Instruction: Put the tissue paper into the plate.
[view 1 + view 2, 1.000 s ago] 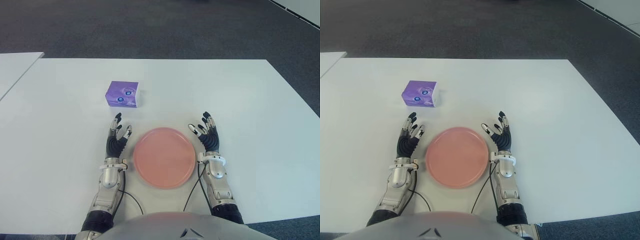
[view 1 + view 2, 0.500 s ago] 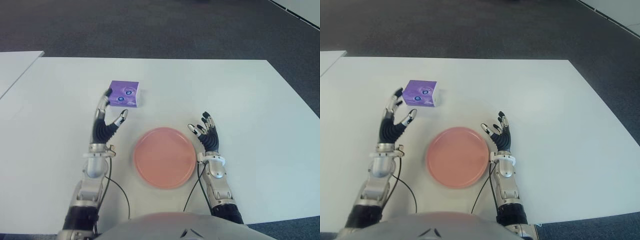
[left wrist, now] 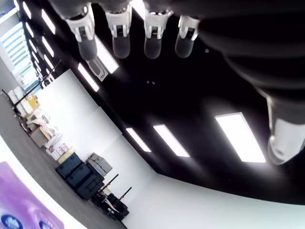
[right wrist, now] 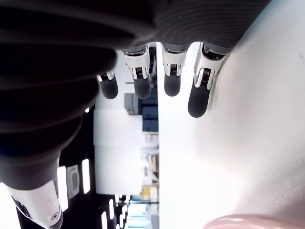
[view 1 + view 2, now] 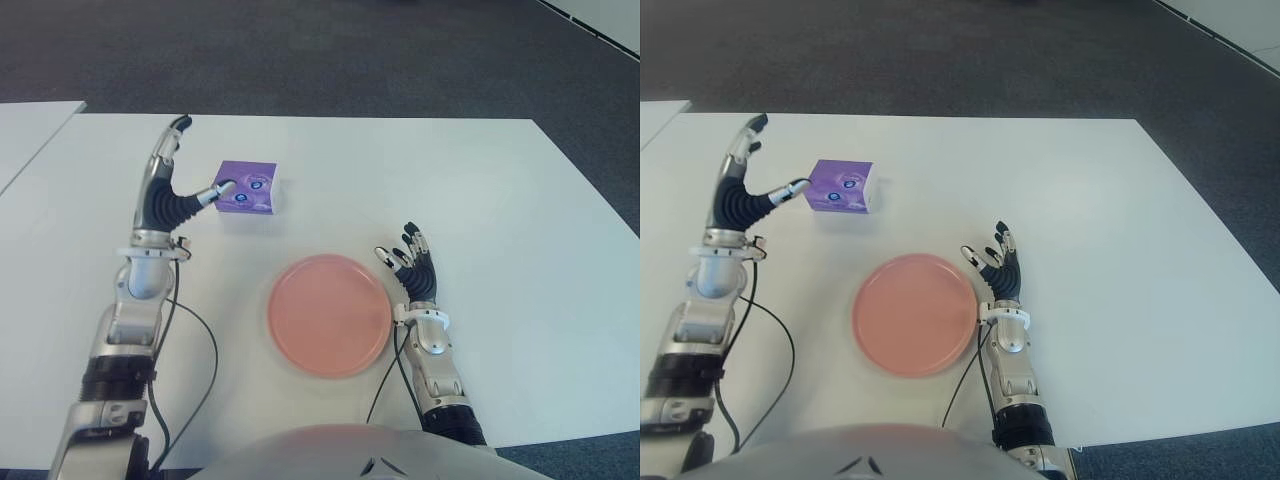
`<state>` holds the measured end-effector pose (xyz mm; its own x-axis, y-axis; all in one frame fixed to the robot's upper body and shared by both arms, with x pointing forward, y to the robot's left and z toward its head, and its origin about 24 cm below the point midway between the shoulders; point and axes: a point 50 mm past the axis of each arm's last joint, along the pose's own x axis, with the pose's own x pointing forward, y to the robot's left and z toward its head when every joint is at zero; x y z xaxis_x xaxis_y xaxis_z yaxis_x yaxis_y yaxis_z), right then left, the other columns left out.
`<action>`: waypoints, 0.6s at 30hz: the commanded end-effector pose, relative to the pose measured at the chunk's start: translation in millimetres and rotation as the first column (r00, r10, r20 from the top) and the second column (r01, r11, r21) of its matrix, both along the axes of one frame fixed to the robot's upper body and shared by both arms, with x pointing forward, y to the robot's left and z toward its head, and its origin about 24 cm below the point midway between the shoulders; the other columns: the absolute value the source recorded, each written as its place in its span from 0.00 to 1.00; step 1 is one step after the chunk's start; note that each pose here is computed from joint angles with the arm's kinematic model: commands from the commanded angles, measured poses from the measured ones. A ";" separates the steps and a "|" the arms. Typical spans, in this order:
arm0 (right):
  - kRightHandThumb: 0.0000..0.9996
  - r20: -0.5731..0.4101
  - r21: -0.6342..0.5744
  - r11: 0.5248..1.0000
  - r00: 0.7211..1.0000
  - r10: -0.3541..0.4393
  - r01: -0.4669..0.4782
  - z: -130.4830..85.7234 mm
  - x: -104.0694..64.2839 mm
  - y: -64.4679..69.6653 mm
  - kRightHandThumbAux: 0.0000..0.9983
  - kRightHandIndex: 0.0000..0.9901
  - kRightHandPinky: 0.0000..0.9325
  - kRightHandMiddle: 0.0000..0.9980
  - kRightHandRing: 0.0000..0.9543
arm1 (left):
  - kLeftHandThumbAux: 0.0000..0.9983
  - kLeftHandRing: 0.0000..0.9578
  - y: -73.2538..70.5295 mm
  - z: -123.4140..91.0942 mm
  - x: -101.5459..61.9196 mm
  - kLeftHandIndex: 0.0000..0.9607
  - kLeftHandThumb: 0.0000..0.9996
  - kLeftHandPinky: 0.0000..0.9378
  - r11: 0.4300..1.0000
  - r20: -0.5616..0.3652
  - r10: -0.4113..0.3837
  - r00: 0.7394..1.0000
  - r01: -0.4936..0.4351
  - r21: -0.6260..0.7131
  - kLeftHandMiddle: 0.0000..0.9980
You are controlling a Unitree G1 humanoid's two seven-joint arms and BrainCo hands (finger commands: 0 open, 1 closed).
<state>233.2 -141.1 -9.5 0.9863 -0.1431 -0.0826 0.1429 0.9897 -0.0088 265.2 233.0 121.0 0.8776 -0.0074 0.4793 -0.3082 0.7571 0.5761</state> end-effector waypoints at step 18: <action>0.16 -0.146 -0.005 1.000 0.989 0.002 -0.003 -27.4 -8.3 2.3 0.67 0.05 0.01 0.02 0.00 | 0.45 0.00 -0.6 42.7 47.5 0.00 0.09 0.00 0.978 -0.022 -0.013 1.000 0.017 0.206 0.00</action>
<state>239.6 -138.2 -10.6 0.9878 -0.1332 -0.0809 0.1316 0.9910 -0.0247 303.6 233.8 165.1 0.8649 -0.0844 0.4948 -0.3199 0.6670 0.6729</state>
